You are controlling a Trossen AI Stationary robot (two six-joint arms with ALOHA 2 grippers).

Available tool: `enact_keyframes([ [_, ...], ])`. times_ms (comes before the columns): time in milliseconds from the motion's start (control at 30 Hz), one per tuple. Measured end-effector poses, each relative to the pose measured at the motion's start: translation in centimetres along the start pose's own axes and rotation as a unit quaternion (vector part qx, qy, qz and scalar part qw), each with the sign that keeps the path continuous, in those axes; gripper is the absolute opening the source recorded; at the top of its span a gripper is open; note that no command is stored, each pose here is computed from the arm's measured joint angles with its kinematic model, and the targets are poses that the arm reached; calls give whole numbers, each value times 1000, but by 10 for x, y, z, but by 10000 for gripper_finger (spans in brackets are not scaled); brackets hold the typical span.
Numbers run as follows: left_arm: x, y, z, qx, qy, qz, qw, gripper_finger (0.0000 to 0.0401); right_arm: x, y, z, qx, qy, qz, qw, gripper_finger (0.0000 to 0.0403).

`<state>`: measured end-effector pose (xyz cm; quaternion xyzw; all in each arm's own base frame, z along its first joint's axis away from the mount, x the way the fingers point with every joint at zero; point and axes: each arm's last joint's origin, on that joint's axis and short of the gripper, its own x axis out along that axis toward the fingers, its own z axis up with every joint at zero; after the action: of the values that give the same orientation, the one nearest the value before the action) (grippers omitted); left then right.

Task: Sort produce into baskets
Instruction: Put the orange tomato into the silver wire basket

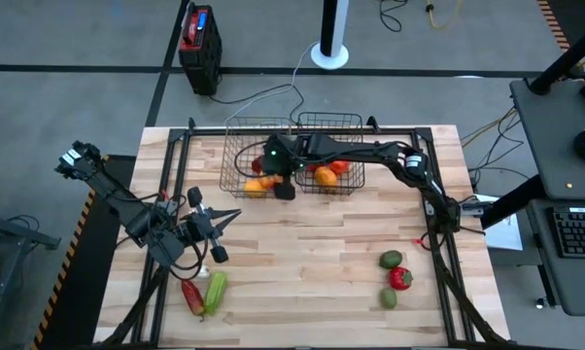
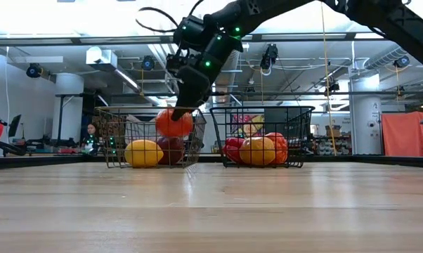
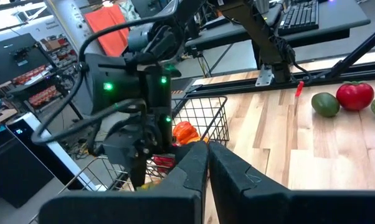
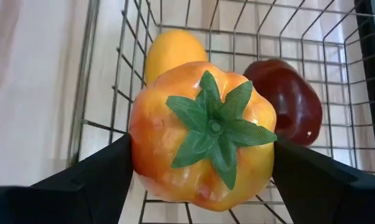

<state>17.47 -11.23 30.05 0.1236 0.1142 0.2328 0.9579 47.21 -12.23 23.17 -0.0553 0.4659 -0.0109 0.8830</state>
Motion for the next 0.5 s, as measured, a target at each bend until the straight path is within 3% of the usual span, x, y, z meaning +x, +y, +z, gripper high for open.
enact_keyframes([
  [500,0,0,0,3,0,1,1000,0,1,-4,-1,-7,-4,-17,1000,337],
])
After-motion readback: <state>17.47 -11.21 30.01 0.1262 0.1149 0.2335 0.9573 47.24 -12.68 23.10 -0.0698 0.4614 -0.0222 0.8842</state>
